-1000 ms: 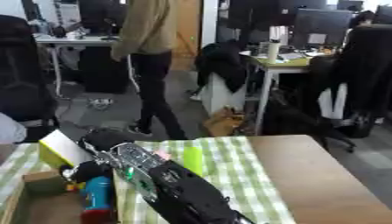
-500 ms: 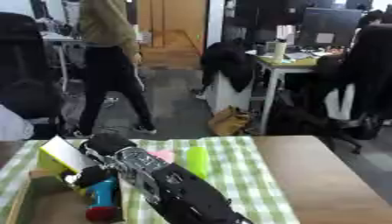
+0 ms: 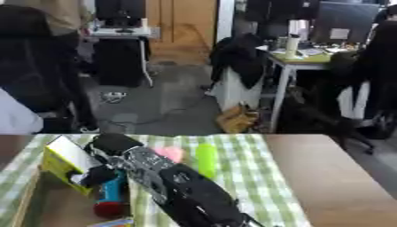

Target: Pick up objects on the table and place them in the box.

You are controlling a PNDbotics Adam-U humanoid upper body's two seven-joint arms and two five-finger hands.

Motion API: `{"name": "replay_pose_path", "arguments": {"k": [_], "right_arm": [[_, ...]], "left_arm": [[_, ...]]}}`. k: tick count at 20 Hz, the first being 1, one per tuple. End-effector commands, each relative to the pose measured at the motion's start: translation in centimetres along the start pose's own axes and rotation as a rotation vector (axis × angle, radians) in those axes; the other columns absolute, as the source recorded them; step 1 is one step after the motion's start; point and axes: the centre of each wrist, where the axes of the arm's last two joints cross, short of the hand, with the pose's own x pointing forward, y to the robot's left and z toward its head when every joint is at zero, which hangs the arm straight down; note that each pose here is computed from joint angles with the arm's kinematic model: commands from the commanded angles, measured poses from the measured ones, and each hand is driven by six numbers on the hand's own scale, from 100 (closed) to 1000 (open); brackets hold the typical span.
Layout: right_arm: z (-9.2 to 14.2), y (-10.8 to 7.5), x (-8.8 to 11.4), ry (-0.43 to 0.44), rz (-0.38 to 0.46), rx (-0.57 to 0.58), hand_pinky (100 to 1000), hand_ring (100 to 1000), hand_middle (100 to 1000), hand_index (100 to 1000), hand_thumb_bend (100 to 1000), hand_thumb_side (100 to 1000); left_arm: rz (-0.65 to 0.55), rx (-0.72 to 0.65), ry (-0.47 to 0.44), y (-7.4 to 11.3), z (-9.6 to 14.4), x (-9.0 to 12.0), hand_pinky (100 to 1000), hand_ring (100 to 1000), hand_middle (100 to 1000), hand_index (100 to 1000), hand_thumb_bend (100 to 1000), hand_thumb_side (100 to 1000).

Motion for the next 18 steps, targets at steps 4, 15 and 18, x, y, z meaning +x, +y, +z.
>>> {"name": "replay_pose_path", "arguments": {"k": [4,15,18], "right_arm": [[-0.2,-2.3,-0.4,-0.019,0.012,-0.071,829,841,747,765,100,1000],[-0.4,-2.6,-2.2,0.045,0.081,-0.185,842,852,747,756,100,954],[-0.3,-2.8,-2.6,0.003,0.162,-0.309,860,835,726,742,100,912]], "left_arm": [[0.02,0.009,-0.032,-0.4,-0.8,0.4,859,903,880,921,271,1000],[0.037,0.019,-0.045,-0.8,-1.0,0.5,857,902,880,921,267,1000],[0.036,0.022,-0.048,-0.8,-1.1,0.5,858,902,879,921,266,1000]]}}
